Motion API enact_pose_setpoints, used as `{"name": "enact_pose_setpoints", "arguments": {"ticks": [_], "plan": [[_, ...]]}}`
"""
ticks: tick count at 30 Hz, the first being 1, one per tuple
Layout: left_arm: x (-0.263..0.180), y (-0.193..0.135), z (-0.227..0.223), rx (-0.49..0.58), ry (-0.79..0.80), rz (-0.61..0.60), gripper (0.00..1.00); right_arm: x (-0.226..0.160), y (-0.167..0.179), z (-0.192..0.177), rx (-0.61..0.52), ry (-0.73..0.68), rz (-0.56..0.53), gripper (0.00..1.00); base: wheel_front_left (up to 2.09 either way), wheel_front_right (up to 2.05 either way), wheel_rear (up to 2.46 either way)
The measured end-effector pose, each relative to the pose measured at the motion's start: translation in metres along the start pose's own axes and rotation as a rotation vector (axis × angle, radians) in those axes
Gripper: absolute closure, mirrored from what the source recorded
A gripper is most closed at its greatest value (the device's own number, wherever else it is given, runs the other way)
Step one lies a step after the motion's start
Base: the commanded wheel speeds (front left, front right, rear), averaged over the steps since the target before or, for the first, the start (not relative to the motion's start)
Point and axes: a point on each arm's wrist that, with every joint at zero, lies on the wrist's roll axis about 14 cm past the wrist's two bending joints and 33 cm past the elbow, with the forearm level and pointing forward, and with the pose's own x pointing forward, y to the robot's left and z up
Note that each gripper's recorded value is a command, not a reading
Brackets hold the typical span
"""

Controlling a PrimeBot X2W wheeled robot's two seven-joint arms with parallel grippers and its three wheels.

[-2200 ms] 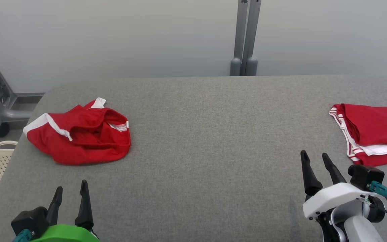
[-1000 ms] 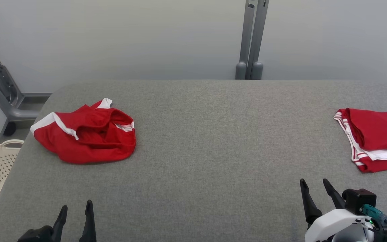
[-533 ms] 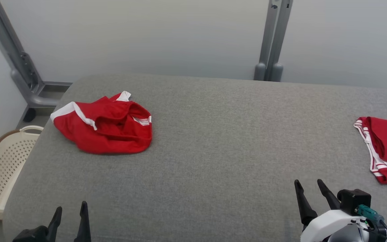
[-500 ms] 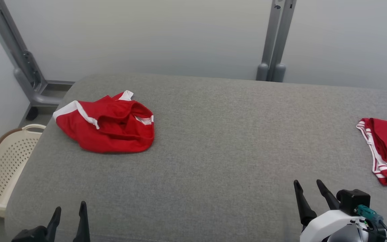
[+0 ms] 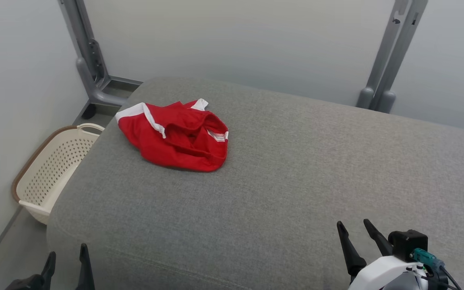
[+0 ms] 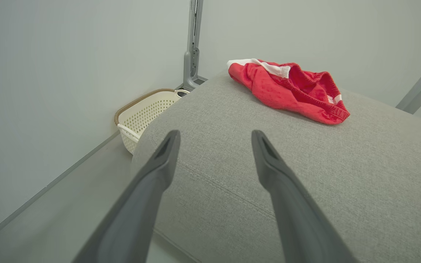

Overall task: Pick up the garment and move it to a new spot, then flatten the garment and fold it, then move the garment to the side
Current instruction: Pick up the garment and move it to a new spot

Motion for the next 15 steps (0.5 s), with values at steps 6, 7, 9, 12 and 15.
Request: {"name": "enact_pose_setpoints", "arguments": {"ticks": [6,7,9,12,15], "plan": [[-0.01,0.016,0.002,0.004,-0.008,0.047,0.0,0.008,0.015,-0.002,-0.005,0.009,0.048,0.0,0.0,0.0,0.0],[-0.011,0.017,0.002,0.006,-0.008,0.05,0.0,0.009,0.016,-0.002,-0.006,0.01,0.052,0.0,0.0,0.0,0.0],[-0.012,0.018,0.002,0.008,-0.008,0.054,0.0,0.01,0.018,-0.003,-0.007,0.015,0.059,0.0,0.0,0.0,0.0],[-0.011,0.016,0.0,0.013,0.002,0.048,0.0,0.009,0.018,-0.005,-0.006,0.019,0.059,0.0,0.0,0.0,0.0],[-0.009,0.012,-0.003,0.019,0.017,0.034,0.0,0.007,0.014,-0.005,-0.004,0.02,0.046,0.0,0.0,0.0,0.0]]}}
